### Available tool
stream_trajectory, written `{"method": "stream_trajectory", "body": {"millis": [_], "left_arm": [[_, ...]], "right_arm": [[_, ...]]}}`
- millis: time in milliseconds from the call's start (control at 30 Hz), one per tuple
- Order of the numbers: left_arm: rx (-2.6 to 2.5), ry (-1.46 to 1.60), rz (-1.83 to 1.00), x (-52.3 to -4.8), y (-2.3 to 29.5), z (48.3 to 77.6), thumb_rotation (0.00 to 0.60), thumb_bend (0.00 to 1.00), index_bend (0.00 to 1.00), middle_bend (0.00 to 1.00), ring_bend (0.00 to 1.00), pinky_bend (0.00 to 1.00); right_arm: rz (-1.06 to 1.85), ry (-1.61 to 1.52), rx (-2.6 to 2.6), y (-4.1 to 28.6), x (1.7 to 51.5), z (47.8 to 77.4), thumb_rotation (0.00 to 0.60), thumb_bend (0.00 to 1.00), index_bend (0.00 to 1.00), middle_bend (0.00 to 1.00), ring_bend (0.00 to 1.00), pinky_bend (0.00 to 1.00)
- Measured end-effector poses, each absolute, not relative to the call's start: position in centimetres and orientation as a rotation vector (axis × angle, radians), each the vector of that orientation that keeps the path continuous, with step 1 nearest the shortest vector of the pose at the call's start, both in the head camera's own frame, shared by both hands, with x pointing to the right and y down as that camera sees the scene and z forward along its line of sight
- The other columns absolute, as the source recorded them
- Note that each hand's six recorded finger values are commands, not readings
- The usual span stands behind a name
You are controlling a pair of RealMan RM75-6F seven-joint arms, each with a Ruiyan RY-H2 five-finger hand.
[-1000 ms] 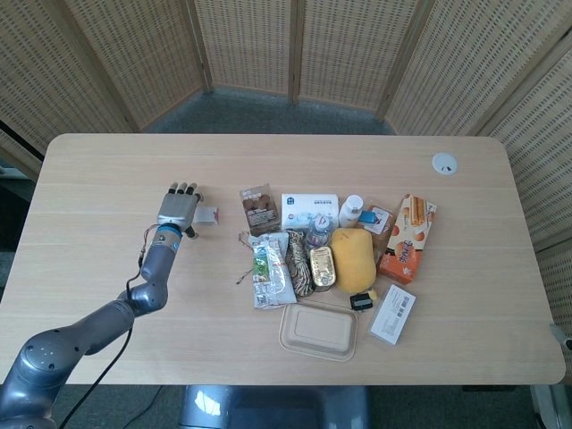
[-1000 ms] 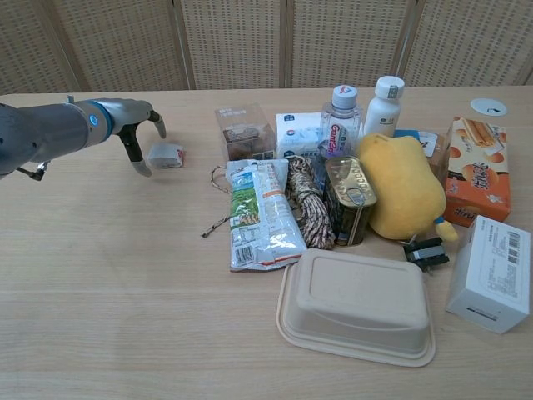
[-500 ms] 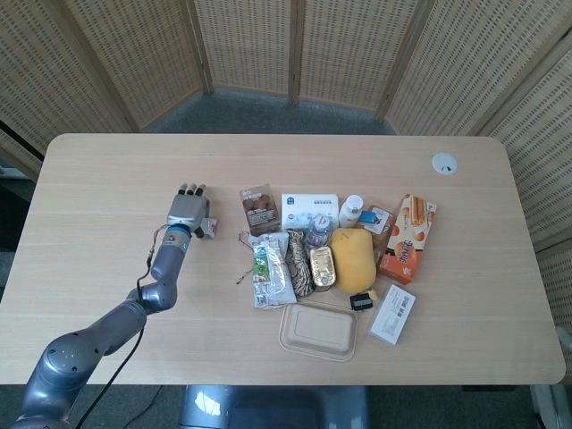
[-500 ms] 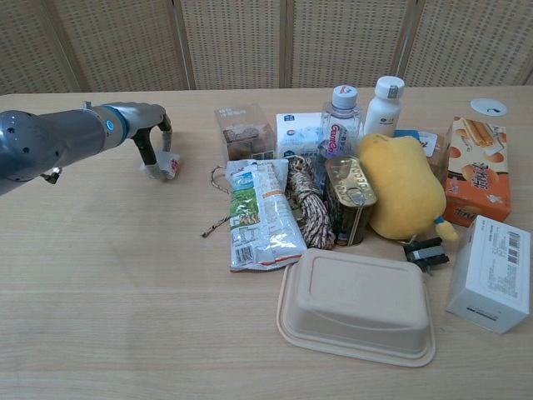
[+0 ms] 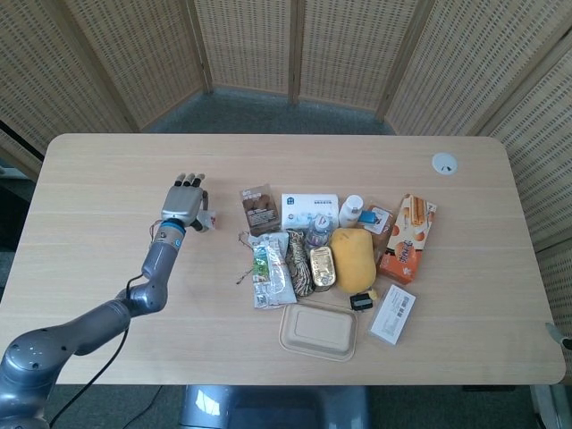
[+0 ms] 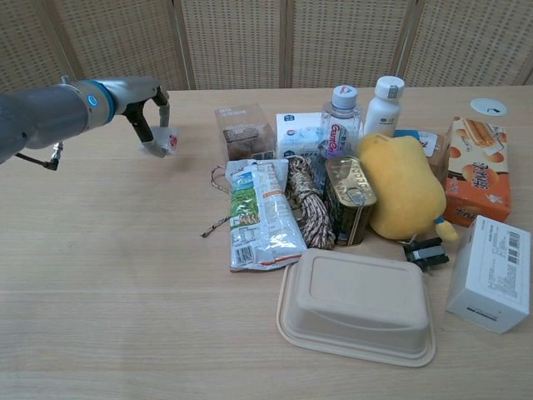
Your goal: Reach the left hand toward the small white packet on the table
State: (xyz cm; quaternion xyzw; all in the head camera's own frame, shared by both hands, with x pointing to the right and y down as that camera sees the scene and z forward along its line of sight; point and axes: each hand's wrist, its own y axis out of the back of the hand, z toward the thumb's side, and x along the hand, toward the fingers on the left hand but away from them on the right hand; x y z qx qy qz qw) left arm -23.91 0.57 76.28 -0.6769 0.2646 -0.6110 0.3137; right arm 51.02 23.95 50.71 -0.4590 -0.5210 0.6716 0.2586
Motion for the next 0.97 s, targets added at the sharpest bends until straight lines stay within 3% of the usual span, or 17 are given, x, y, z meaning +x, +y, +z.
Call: {"method": "stream_trajectory", "body": {"millis": [233,667,967], "left_arm": [[-1.827,0.76,-1.464,-23.2,0.4,70.6,0.6,0.18,0.61,0.0,0.0,0.0],[-1.748,0.97,-1.227,-25.8,-0.1,57.1,0.6,0.17,0.62,0.0,0.0,0.0],[-1.757,1.07,-1.147,-26.8,-0.2,54.1,0.6,0.17,0.62,0.0,0.0,0.0]], "right_arm": [[1.777,-1.411,-1.317,23.2,50.2,52.3,0.548,0.0,0.0,0.0,0.0,0.0],[1.727,-1.427,-1.372,23.6,49.6,53.0,0.543,0.0,0.0,0.0,0.0,0.0],[1.715,-1.428,-1.378,23.7,49.3,52.9,0.549,0.0,0.0,0.0,0.0,0.0]]}}
